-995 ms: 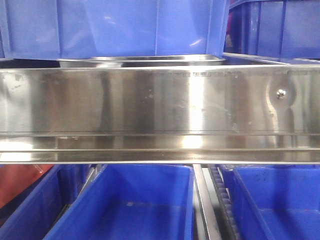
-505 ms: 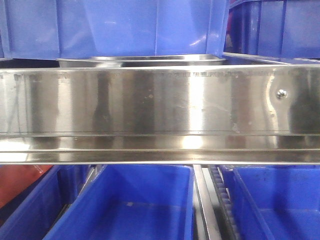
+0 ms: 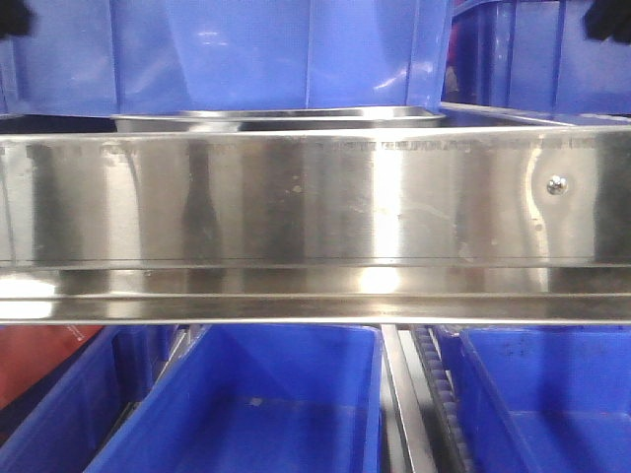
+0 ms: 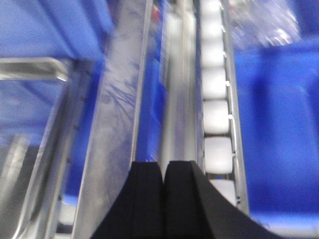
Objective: Stack silver trays without gaps
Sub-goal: 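Lower both grippers onto the near corners of the silver tray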
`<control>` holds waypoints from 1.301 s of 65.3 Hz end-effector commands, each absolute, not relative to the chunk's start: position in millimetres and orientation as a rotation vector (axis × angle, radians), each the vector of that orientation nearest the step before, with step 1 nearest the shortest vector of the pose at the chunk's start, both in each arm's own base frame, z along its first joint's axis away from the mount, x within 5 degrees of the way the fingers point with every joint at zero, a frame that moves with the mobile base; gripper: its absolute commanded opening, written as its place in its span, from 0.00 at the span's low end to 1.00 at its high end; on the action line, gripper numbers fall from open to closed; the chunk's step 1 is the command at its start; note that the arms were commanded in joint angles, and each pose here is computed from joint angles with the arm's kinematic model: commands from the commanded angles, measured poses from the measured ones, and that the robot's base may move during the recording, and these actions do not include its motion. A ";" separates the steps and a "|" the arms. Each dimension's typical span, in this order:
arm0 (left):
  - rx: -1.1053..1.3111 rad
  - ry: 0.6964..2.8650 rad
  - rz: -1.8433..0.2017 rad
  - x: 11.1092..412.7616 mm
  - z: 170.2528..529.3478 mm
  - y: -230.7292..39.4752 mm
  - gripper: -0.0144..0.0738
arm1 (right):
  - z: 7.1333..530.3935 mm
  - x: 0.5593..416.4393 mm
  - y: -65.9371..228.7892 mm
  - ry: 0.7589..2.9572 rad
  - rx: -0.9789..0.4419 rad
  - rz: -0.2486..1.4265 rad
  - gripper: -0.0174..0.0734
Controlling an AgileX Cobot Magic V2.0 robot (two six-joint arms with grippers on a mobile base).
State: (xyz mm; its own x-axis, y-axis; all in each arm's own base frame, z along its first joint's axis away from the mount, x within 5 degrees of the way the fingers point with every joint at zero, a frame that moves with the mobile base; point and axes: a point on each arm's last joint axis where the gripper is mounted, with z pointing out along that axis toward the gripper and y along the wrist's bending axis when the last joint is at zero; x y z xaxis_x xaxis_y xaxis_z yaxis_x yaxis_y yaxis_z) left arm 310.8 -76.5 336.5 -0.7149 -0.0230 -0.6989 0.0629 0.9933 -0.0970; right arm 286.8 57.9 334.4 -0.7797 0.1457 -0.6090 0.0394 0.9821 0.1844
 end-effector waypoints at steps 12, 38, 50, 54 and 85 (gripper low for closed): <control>-0.010 2.508 -0.127 336.8 344.1 -116.3 0.14 | 349.3 320.2 109.4 2.570 0.129 0.156 0.13; -0.015 2.550 -0.159 356.7 330.7 -129.6 0.18 | 322.6 351.3 151.3 2.681 0.084 0.175 0.19; -0.017 2.539 -0.168 357.5 331.3 -130.2 0.42 | 318.7 353.4 152.2 2.688 0.092 0.173 0.37; -0.017 2.532 -0.172 358.0 331.7 -130.4 0.46 | 316.4 354.7 153.7 2.691 0.098 0.186 0.37; 0.006 2.606 -0.134 369.9 304.1 -135.1 0.45 | 300.8 361.1 158.2 2.732 0.127 0.192 0.37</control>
State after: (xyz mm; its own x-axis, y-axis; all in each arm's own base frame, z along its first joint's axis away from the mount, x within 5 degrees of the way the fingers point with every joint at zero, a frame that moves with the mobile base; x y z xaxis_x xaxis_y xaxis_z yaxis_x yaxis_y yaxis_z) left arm 368.6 -131.4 307.2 -0.8563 -0.0296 -0.5157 0.0217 0.9954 -0.0931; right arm 359.9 157.6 296.3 -0.9260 0.1065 -0.3621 0.0580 0.9881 0.1424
